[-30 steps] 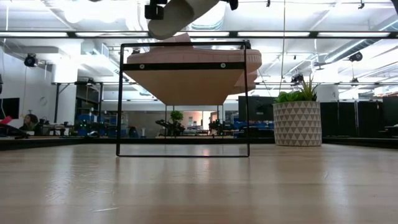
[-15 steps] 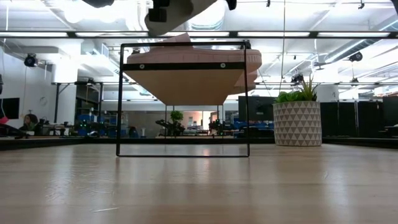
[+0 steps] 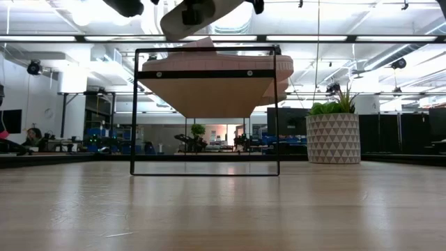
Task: Pick and place slides into the shelf
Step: Put the gray slipper on the shelf
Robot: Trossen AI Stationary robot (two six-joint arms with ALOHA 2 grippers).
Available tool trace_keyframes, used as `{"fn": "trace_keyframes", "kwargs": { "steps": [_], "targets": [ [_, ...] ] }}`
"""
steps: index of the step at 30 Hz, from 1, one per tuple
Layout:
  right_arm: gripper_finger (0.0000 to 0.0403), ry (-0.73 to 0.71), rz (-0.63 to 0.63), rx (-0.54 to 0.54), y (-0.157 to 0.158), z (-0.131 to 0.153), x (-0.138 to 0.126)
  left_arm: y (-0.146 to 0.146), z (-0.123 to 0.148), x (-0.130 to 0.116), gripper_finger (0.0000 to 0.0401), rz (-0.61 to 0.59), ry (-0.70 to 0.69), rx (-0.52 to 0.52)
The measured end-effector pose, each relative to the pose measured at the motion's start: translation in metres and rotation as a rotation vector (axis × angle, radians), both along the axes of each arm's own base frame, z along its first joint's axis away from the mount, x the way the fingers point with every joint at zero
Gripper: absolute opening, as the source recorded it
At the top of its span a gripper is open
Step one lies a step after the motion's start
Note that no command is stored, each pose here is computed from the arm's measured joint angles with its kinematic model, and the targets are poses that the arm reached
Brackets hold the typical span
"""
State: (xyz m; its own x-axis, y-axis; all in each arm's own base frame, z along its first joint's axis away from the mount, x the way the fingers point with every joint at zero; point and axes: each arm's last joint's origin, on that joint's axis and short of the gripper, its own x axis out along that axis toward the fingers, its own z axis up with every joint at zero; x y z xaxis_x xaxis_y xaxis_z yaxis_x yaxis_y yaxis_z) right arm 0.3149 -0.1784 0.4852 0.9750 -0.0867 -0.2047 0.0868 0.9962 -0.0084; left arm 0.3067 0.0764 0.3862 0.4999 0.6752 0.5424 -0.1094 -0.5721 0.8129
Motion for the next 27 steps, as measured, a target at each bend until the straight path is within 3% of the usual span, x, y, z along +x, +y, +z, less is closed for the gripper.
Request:
{"fn": "trace_keyframes", "kwargs": {
  "steps": [2,4,8,16,22,27],
  "targets": [
    [0.0024,0.002,0.000,-0.001,0.000,0.000,0.000,0.000,0.003,0.001,0.0026,-0.029,-0.045,-0.040],
    [0.0024,0.006,0.000,-0.008,0.000,0.000,0.000,0.001,0.006,0.003,0.0010,-0.052,-0.078,-0.097],
    [0.0065,0.012,0.002,-0.034,0.001,-0.001,-0.001,0.003,0.012,-0.001,0.0003,-0.113,-0.108,-0.220],
    [0.0145,-0.018,0.036,-0.193,0.013,0.018,-0.020,-0.003,0.029,-0.031,0.0001,-0.207,-0.136,-0.422],
    [0.0166,-0.064,0.042,-0.310,0.025,0.036,-0.040,-0.008,0.034,-0.057,0.0001,-0.252,-0.134,-0.570],
    [0.0164,-0.003,0.093,-0.408,0.037,0.036,-0.050,-0.012,0.033,-0.071,0.0000,-0.343,-0.094,-0.698]
  ]
}}
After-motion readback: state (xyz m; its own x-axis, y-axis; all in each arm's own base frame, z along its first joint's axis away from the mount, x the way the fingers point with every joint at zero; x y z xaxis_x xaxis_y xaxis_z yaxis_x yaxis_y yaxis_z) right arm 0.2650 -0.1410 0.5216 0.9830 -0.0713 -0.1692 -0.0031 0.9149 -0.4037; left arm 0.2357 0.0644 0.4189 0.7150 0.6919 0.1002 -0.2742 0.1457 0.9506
